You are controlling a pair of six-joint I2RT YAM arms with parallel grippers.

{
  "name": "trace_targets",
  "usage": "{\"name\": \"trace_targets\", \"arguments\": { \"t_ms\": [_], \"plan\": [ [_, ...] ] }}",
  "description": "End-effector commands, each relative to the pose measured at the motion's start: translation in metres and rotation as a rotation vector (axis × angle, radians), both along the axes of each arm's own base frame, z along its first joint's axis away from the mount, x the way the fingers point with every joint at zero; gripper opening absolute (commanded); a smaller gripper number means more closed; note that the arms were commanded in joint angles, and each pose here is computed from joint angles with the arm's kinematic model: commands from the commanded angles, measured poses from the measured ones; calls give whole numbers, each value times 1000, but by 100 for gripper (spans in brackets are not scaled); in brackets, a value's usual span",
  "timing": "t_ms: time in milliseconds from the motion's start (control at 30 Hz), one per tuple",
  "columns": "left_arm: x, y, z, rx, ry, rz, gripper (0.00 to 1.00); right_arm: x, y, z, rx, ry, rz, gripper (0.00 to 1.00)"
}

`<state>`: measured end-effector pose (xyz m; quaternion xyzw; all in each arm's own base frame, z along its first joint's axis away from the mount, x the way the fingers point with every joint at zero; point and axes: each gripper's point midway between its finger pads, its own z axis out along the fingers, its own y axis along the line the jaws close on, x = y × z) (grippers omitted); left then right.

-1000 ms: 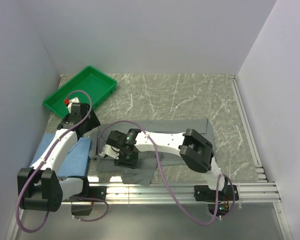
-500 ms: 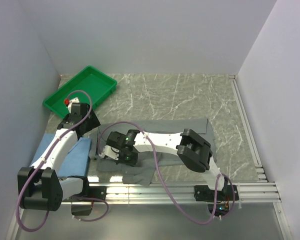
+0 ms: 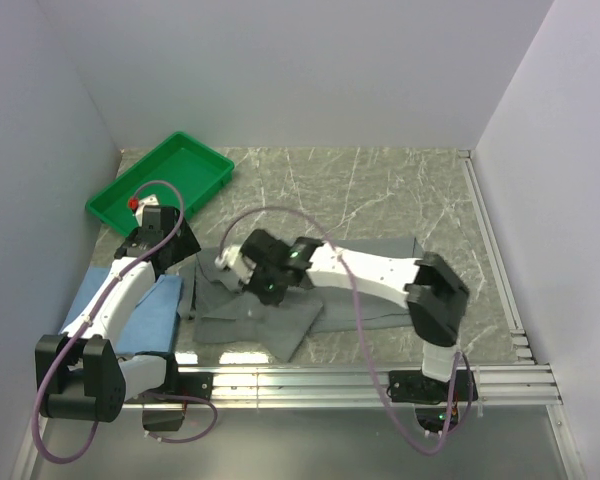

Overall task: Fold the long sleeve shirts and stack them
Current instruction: Fold the shirt

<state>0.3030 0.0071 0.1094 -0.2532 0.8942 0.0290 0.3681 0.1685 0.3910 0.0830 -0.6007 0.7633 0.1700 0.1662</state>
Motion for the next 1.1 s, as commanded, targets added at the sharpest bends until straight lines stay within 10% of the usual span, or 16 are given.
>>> {"name": "trace_targets", "arguments": {
  "t_ms": [0, 333, 1067],
  "plan": [
    [10, 1, 21, -11, -67, 14, 93, 32, 13, 57, 261, -37, -200, 0],
    [18, -81, 55, -234, -230, -350, 89, 10, 6, 125, 524, -15, -220, 0],
    [-26, -157, -67, -404, 229, -428, 64, 5, -43, 231, 818, -178, -343, 0]
  ]
}}
